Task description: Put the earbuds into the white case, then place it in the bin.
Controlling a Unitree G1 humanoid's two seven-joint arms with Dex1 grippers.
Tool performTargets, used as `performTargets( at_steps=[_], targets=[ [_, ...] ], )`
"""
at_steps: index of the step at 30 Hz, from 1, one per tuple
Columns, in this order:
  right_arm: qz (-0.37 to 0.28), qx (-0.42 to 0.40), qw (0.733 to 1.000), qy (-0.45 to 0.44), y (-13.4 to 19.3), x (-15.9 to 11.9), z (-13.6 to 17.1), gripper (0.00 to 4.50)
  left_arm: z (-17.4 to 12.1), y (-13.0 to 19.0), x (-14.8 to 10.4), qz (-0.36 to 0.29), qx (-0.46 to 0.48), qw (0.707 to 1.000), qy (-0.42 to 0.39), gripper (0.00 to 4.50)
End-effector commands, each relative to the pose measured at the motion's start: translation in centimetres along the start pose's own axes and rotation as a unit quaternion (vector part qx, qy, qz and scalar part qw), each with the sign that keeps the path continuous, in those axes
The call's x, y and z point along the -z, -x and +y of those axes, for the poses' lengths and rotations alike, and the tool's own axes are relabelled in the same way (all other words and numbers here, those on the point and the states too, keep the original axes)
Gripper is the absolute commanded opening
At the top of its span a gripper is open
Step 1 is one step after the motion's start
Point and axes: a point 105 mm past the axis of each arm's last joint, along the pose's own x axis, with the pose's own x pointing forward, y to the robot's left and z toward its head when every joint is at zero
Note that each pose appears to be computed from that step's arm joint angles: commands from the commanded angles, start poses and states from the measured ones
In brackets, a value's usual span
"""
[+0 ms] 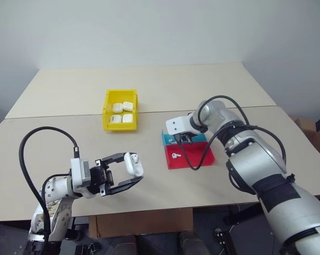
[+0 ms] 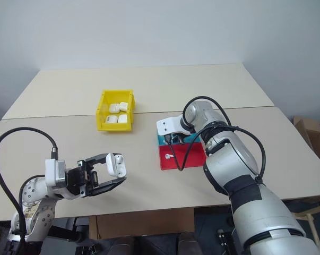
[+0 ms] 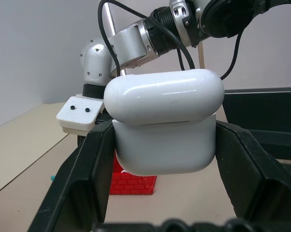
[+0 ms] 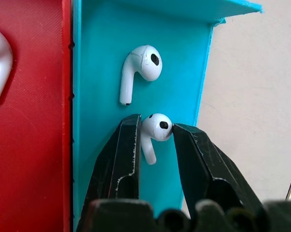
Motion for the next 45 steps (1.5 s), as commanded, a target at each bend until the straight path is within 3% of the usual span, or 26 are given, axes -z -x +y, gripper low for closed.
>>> performTargets(
  at_steps=[1,11,28,30,45],
  targets=[
    [-0.008,0.012,1.0,-0.017,0.4,0.3,-0.4,1.42,0.1,-0.3,-0.9,-0.013,0.008,1.0,-0.02,2.84],
    [-0.063,0.037,0.996,-0.06,2.8,0.2,-1.8,1.42,1.3,-0.7,-0.7,-0.02,0.017,0.999,-0.022,2.84],
    [-0.051,0.01,0.999,-0.007,2.1,-0.1,-0.8,1.42,1.1,-0.6,-0.7,-0.018,0.025,0.999,-0.021,2.84],
    [-0.051,0.006,0.999,0.001,2.1,-0.2,-0.8,1.79,1.0,-0.6,-0.7,-0.017,0.022,0.999,-0.021,2.84],
    [-0.04,0.03,0.999,0.01,1.9,-0.7,-1.5,1.79,0.8,-0.6,-0.7,-0.015,0.012,1.0,-0.021,2.84]
  ],
)
